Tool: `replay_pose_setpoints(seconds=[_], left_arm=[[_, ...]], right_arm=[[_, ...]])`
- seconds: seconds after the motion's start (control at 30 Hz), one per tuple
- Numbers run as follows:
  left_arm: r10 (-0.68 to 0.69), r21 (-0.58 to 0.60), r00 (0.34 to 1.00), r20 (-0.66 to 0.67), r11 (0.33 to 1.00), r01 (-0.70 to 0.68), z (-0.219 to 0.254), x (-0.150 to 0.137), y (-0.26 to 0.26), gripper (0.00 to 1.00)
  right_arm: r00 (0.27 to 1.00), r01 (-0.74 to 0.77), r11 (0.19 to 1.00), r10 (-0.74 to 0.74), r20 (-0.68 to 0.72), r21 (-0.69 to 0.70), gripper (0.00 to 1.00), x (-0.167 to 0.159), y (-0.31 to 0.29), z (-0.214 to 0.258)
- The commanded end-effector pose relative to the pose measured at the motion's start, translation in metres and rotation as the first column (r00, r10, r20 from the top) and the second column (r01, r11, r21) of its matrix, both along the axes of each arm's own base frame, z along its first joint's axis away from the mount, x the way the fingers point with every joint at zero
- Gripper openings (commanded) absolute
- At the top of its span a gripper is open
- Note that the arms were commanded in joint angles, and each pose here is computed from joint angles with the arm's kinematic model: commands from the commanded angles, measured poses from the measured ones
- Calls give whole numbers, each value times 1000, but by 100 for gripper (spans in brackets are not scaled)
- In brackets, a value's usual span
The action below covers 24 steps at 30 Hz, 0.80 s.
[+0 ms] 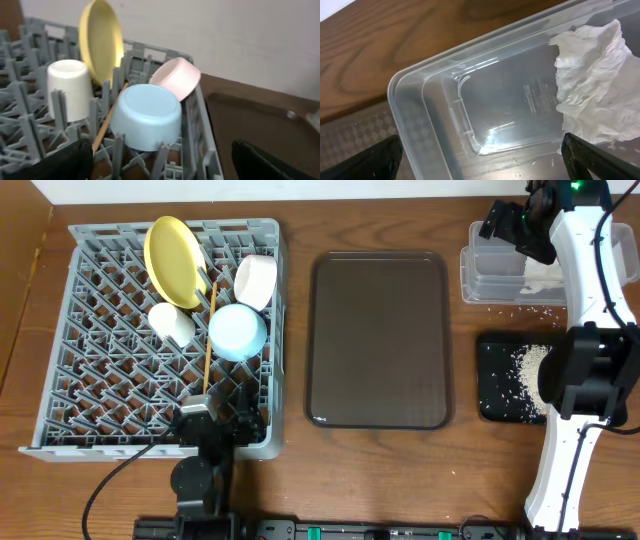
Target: Sort waste into correct bins and load items into the dishwasher
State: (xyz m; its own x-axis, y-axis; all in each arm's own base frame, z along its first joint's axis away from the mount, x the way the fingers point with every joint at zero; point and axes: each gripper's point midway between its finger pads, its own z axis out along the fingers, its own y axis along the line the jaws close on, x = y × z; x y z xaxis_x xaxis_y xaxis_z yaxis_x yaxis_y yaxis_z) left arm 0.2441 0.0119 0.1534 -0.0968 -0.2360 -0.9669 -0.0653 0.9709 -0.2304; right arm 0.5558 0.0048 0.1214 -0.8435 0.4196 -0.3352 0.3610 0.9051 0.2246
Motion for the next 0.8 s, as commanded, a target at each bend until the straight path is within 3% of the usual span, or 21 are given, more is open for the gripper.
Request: replay_pose_setpoints(seconds=[0.0, 0.77], left_arm=[[39, -19, 998, -42, 999, -40, -16, -1, 6, 90], [38, -9, 998, -45, 999, -38, -17, -1, 6, 90]], right_arm=[[1000, 3, 1000, -3, 30, 2, 99, 3, 4, 13], [1000, 3, 1000, -3, 29, 2, 99, 3, 4, 12]])
